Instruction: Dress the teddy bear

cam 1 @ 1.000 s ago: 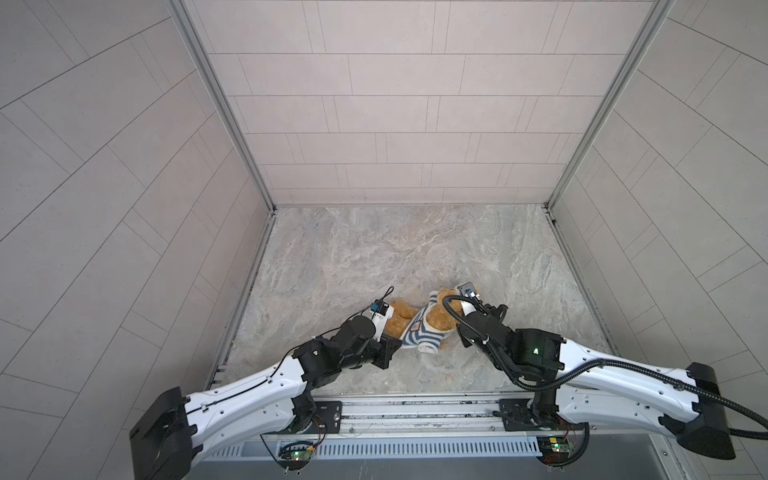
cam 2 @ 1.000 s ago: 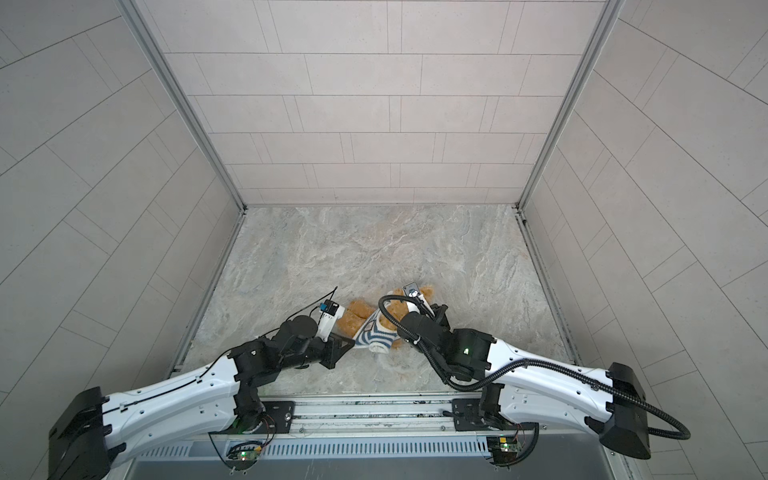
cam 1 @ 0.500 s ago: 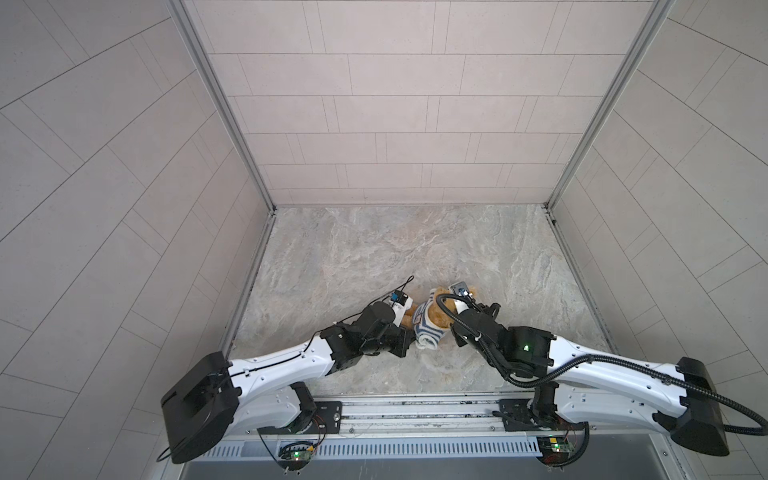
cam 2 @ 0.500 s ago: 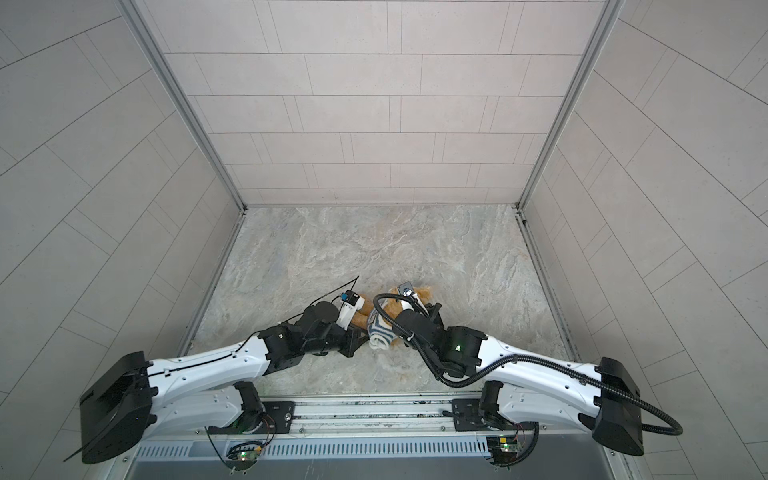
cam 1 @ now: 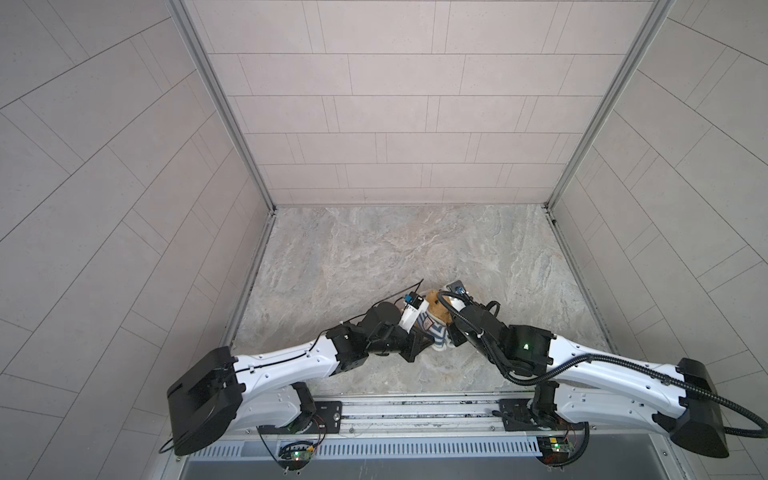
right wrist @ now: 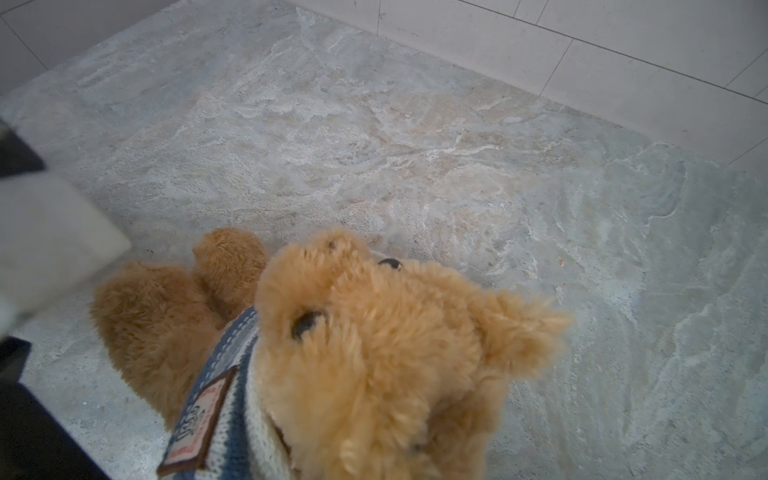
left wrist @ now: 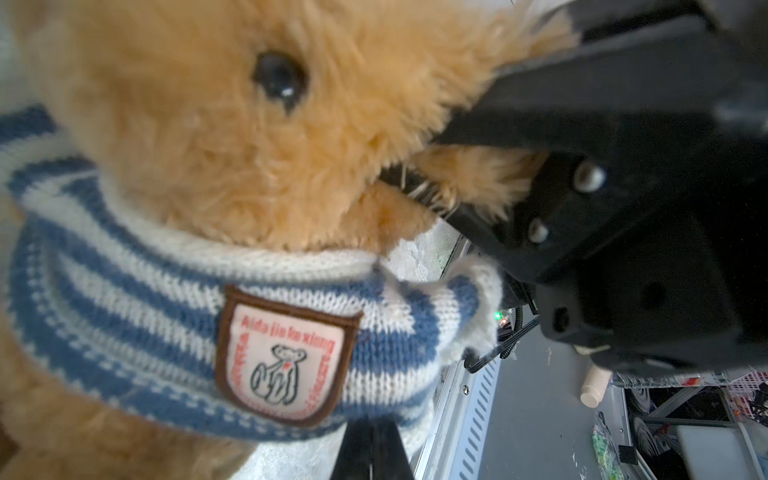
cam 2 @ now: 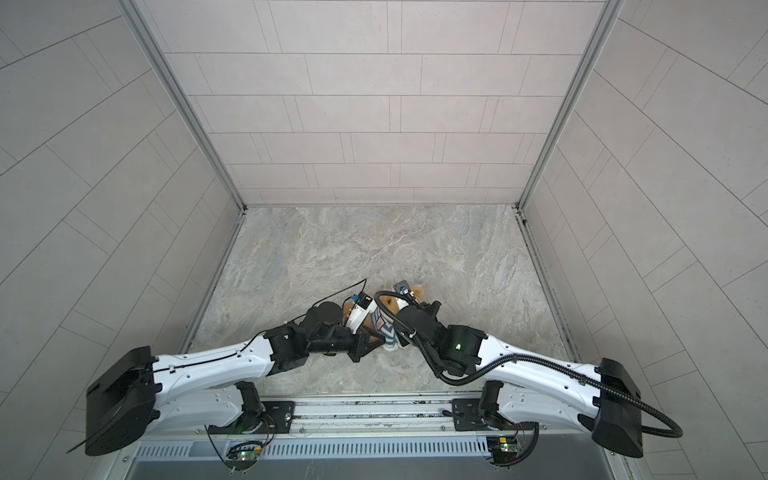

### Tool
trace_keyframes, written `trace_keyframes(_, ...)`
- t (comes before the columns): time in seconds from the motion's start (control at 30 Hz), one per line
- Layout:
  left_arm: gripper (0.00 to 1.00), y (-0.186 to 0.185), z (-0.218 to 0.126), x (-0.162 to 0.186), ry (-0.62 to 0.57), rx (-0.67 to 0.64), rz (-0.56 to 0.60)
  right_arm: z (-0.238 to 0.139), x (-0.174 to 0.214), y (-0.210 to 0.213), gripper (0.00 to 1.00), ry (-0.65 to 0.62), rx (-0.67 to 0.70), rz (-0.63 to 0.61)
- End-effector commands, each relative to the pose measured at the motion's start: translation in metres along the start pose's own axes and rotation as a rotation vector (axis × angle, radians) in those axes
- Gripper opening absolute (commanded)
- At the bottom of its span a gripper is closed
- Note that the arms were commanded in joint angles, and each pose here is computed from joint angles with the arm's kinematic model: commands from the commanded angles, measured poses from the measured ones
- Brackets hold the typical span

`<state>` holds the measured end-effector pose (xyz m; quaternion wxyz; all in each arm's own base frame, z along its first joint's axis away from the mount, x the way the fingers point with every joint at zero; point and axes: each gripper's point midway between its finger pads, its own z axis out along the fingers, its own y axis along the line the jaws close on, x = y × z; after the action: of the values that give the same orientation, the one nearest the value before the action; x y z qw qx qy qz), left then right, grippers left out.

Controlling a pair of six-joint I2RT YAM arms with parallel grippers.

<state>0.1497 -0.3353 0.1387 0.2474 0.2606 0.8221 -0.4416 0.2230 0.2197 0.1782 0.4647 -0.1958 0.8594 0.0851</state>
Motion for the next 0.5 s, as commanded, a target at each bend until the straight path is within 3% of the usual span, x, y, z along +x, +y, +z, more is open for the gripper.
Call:
trace_keyframes(0.0, 0.00, 0.021, 0.010, -0.003, 0.011, -0.079, -0.050, -0.003, -0.014, 0.009, 0.00, -0.061, -0.061, 0.060)
trace_keyframes(0.1, 0.00, 0.044, 0.013, 0.004, 0.005, -0.108, -0.142, -0.002, -0.009, 0.006, 0.00, -0.050, -0.062, 0.077)
trace_keyframes(0.27, 0.00, 0.076, 0.003, 0.008, -0.025, -0.217, -0.190, 0.002, -0.002, 0.001, 0.00, -0.030, -0.070, 0.111)
trace_keyframes(0.47, 0.00, 0.072, 0.007, -0.003, -0.053, -0.182, -0.177, 0.009, 0.001, 0.009, 0.00, -0.005, -0.103, 0.107)
